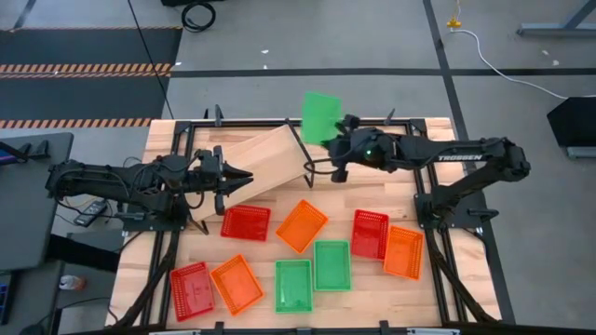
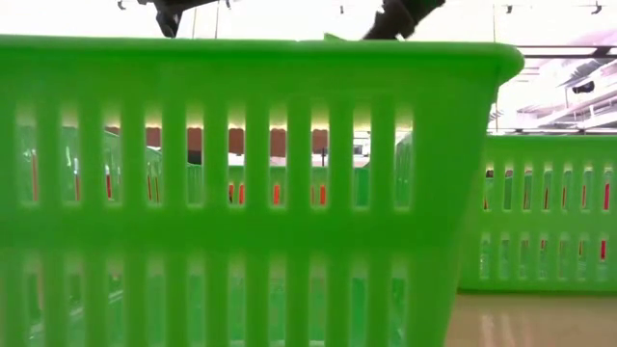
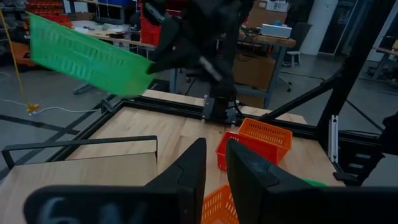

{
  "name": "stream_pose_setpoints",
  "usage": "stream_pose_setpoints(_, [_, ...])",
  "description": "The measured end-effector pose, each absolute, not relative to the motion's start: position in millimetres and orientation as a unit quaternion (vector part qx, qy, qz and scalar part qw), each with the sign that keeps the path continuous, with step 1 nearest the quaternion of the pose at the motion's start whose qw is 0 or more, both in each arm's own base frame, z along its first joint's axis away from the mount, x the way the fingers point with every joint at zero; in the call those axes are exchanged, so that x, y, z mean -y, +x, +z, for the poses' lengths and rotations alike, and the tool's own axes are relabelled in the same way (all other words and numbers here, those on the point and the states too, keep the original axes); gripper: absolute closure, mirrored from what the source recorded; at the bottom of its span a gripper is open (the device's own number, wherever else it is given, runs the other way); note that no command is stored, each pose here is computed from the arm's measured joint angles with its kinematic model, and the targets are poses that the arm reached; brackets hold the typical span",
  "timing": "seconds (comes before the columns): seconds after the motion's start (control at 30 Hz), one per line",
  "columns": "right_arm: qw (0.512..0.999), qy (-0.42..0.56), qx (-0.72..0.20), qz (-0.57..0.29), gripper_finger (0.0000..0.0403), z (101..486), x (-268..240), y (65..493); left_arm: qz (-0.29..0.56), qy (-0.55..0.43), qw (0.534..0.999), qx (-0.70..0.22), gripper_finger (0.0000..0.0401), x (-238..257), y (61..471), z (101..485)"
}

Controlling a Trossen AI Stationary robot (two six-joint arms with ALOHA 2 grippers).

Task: Stack baskets on shelf by color
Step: Put the top green bin on the shelf

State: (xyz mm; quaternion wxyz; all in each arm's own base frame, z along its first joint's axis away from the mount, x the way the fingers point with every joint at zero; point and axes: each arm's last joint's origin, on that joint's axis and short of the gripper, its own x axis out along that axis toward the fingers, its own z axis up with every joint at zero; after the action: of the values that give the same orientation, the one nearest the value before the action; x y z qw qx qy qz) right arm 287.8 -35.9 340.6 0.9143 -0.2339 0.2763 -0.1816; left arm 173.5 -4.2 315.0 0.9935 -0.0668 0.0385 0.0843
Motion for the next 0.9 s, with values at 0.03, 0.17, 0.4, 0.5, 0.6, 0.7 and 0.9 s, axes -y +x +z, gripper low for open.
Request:
stream_pose_setpoints(0.03, [0.923,-0.233,-0.268,-0.152,0.0385,341,33,293,0.084,-0.067,0.993,-0.039,0.0333,4,173,315])
stream_pose_setpoints(0.17, [0.932,-0.258,-0.250,-0.053,0.0386,329,20,314,0.084,-0.067,0.994,-0.037,0.0335,4,174,315])
stream_pose_setpoints(0.4, [0.896,-0.337,-0.290,-0.027,0.0386,293,7,344,0.084,-0.066,0.994,-0.036,0.0333,4,174,315])
stream_pose_setpoints(0.5, [0.889,-0.346,-0.298,-0.043,0.0386,283,7,352,0.084,-0.066,0.994,-0.036,0.0335,4,174,315])
stream_pose_setpoints(0.6, [0.888,-0.347,-0.296,-0.051,0.0385,281,7,356,0.084,-0.066,0.994,-0.036,0.0333,4,174,315])
stream_pose_setpoints(0.7, [0.890,-0.346,-0.292,-0.056,0.0385,282,10,356,0.084,-0.066,0.994,-0.035,0.0333,4,173,316])
stream_pose_setpoints(0.9, [0.892,-0.343,-0.286,-0.064,0.0363,285,13,355,0.084,-0.066,0.994,-0.035,0.0333,4,174,316])
